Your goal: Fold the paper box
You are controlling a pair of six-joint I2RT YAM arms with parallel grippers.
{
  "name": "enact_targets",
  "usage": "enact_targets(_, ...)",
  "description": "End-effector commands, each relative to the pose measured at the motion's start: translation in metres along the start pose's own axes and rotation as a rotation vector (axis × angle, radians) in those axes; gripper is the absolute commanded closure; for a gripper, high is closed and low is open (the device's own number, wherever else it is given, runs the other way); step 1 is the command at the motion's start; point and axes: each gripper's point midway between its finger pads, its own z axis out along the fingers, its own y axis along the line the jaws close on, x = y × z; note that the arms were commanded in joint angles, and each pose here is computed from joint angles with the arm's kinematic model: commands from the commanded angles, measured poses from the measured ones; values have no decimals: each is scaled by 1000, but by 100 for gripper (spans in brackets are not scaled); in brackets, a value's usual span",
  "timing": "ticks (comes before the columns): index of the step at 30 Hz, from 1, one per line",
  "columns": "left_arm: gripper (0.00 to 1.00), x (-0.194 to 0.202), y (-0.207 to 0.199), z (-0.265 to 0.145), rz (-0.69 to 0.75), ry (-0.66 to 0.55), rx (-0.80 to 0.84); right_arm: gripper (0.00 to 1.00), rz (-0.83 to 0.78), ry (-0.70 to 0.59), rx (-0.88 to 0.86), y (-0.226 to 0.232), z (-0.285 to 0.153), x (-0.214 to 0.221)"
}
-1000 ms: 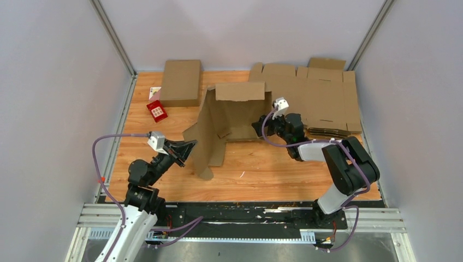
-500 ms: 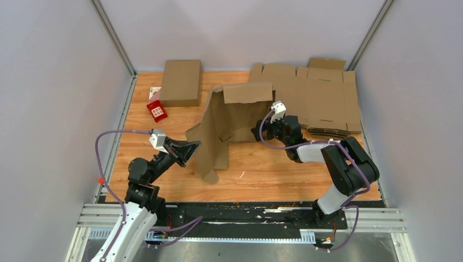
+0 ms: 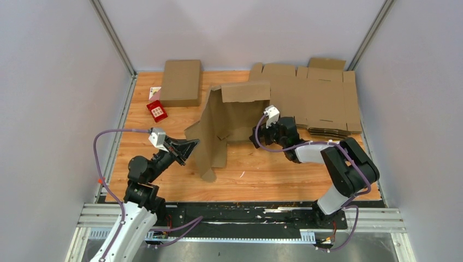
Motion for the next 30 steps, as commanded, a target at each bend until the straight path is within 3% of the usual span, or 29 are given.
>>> enact_targets(1, 100, -3, 4, 0, 25, 12, -35, 0, -77, 39, -7, 14, -4, 1)
enact_targets(13, 100, -2, -17, 3, -7, 21, 90, 0, -69, 37, -17, 20, -2, -1)
enact_targets(22, 100, 4, -11, 4, -4, 42, 73, 0, 74, 26, -34, 21, -7, -3)
enact_targets(26, 100, 8, -4, 2, 15, 53, 38, 0, 105, -6, 24, 11, -21, -11)
enact_targets(30, 100, 9, 0, -2, 51, 48, 12, 0, 255, 42, 167, -9, -31, -7)
